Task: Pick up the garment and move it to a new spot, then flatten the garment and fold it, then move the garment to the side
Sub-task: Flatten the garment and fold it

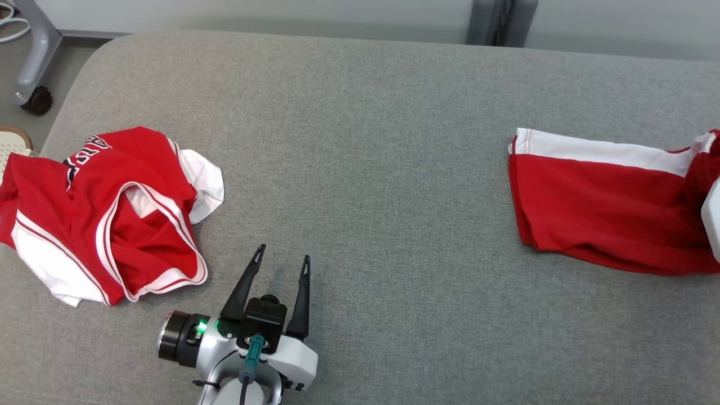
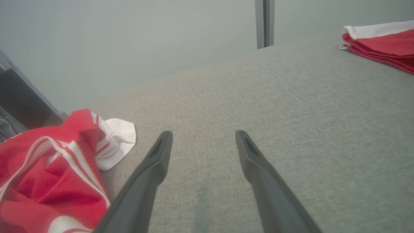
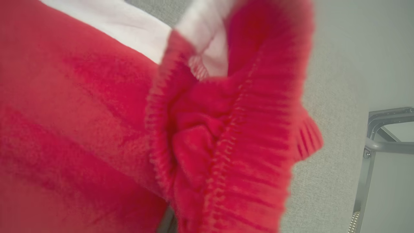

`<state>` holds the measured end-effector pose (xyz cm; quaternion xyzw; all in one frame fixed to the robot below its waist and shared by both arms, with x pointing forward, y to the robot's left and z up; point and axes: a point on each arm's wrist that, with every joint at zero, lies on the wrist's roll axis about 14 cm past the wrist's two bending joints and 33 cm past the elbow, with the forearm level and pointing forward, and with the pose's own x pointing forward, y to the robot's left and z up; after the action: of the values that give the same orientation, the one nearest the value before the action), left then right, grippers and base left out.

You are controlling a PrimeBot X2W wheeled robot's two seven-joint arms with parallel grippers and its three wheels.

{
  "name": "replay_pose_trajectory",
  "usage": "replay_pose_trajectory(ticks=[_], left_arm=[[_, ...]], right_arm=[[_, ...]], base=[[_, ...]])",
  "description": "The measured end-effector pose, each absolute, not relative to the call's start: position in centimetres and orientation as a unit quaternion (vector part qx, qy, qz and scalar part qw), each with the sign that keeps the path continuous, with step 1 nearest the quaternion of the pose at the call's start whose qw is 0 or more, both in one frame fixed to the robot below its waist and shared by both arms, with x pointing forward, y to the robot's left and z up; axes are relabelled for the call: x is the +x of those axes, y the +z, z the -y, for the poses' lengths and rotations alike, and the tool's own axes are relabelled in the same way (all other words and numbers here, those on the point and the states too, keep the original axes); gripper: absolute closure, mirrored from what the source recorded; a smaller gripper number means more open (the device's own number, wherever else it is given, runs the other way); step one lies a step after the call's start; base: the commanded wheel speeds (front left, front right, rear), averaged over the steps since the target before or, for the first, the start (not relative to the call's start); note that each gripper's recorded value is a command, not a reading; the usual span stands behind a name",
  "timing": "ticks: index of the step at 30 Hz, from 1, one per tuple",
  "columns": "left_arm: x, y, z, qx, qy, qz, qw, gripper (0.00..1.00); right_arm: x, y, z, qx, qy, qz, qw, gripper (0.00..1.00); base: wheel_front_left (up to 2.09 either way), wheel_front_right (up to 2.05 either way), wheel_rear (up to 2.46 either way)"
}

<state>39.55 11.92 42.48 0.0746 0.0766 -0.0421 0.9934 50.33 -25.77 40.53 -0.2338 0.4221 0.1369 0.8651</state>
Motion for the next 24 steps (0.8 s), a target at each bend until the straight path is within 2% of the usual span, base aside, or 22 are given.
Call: replay_pose_trajectory(ticks=[14, 24], left_arm=[[38.9, 43.7, -11.7, 0.065, -0.038, -0.063, 0.995, 0.00], [38.2, 43.8, -12.0, 0.060, -0.031, -0.064, 0.996, 0.00]], right_arm=[[50.2, 42.9, 21.2, -0.185, 0.166, -0.416, 0.875, 1.00], [50.1, 43.0, 18.1, -0.177, 0.184, -0.430, 0.866, 1.00]], base=[[0.00, 0.00, 0.00], [0.00, 0.00, 0.00]])
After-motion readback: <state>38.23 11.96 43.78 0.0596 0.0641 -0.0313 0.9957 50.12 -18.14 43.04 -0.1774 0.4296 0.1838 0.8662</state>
